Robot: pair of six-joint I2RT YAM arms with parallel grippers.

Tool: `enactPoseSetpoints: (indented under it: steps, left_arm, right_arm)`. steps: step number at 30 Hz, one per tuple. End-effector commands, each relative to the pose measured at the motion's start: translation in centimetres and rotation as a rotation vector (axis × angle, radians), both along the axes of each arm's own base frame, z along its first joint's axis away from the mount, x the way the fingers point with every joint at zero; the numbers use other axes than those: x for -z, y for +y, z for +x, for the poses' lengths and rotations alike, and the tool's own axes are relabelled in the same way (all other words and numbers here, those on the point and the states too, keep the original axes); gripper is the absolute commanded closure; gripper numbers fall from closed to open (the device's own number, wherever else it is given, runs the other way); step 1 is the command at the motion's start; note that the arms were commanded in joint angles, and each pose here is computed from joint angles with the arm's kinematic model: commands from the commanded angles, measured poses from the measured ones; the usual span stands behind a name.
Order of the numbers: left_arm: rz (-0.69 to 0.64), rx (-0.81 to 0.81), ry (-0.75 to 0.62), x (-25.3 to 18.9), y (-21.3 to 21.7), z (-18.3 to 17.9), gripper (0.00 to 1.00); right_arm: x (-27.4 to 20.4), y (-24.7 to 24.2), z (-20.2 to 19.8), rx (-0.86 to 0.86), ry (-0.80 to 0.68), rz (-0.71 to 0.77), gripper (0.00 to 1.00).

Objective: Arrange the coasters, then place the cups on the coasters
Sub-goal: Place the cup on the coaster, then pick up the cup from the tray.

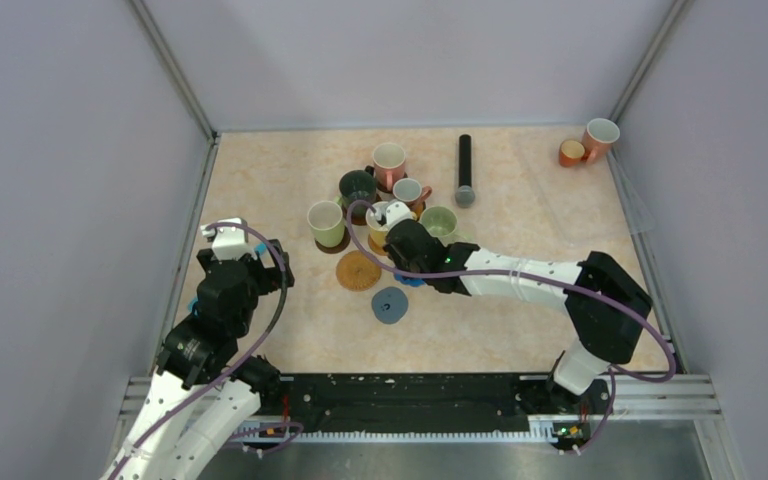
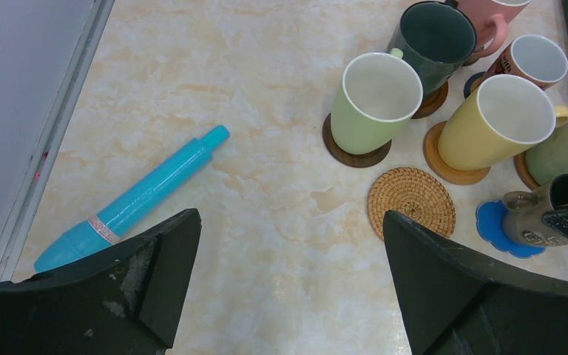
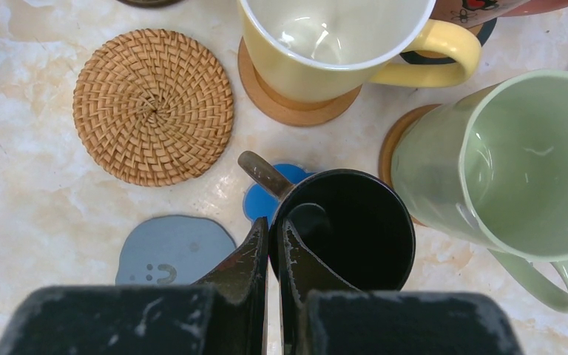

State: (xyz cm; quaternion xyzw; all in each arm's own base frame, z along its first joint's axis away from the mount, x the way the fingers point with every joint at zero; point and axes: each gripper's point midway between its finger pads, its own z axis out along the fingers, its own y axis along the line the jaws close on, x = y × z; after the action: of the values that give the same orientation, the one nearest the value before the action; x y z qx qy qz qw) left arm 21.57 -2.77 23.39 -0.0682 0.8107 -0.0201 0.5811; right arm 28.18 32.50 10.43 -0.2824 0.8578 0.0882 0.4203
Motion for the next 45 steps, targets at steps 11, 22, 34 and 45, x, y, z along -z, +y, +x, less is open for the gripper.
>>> enactPoseSetpoints:
  steps: [11,22,34,45]
  left_arm:
    - [-0.021,0.003,-0.054,-1.8,-0.2,0.4,0.01]
    - [-0.024,0.006,-0.055,-1.9,-0.3,0.4,0.01]
    - [-0.039,0.019,-0.074,-2.2,-0.4,0.1,0.01]
    - [-0.046,0.105,-0.049,-1.6,-2.0,0.2,0.01]
  right_arm:
    - [-1.6,0.4,0.6,0.03,-0.029,0.064,0.79]
    - [-7.3,0.8,0.3,-0.022,-0.055,0.121,0.62]
    - [-14.8,-10.4,11.9,0.271,-0.25,0.052,0.59]
    - [-12.7,-27.4,23.4,0.653,-0.3,-0.054,0.5]
